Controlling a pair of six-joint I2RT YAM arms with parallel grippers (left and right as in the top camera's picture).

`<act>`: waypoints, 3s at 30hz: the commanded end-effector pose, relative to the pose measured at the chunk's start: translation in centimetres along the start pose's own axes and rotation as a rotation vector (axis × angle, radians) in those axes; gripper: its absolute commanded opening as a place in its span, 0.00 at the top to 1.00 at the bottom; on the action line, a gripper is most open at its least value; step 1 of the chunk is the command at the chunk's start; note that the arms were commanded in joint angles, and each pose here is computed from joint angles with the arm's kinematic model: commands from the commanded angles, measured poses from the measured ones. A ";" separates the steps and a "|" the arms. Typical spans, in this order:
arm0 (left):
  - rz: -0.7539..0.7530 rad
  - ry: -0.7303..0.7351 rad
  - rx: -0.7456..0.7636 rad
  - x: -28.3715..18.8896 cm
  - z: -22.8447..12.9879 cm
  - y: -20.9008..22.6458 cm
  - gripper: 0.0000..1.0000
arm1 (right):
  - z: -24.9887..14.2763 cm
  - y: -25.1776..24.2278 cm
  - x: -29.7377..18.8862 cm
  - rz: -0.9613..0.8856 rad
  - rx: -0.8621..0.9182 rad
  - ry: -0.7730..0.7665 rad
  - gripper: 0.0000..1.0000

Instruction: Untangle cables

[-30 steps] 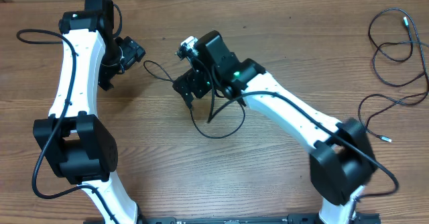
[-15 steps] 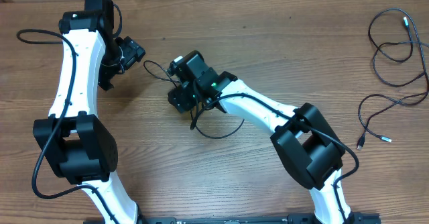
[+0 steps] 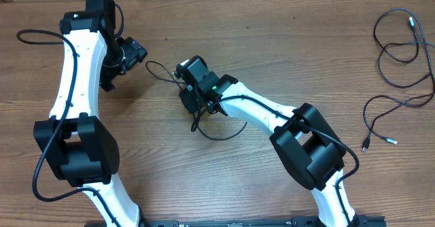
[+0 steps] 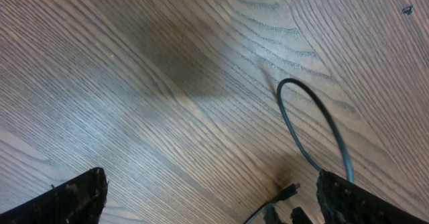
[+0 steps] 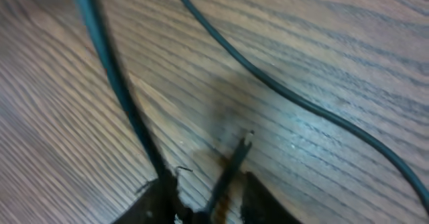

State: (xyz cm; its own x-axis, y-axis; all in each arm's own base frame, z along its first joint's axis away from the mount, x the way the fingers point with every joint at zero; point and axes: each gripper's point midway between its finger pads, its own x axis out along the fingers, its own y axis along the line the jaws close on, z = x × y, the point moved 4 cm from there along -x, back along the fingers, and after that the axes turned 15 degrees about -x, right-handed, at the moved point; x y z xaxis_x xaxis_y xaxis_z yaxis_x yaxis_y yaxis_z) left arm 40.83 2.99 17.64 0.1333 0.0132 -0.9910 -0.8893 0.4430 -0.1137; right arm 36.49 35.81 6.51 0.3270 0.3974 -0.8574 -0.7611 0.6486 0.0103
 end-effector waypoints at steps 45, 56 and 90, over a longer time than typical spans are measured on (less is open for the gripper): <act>0.011 -0.001 -0.006 0.5 0.1 -0.1 0.01 | -2.9 0.8 2.9 0.070 0.033 0.099 0.35; 0.011 -0.001 -0.006 0.5 0.1 -0.1 0.01 | -1.9 -0.7 3.0 -0.034 0.026 0.052 0.23; 0.011 -0.001 -0.005 0.5 0.1 -0.1 0.00 | 3.3 -7.5 -5.9 -0.321 0.089 -0.084 0.96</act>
State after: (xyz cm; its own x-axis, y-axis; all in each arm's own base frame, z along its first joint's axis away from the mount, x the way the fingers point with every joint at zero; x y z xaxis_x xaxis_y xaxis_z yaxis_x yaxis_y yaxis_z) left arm 40.84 2.99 17.64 0.1337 0.0133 -0.9909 -0.8893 0.4430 -0.1141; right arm 39.28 32.14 5.21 0.4131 0.2219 -0.8832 -0.6573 0.7440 -0.1205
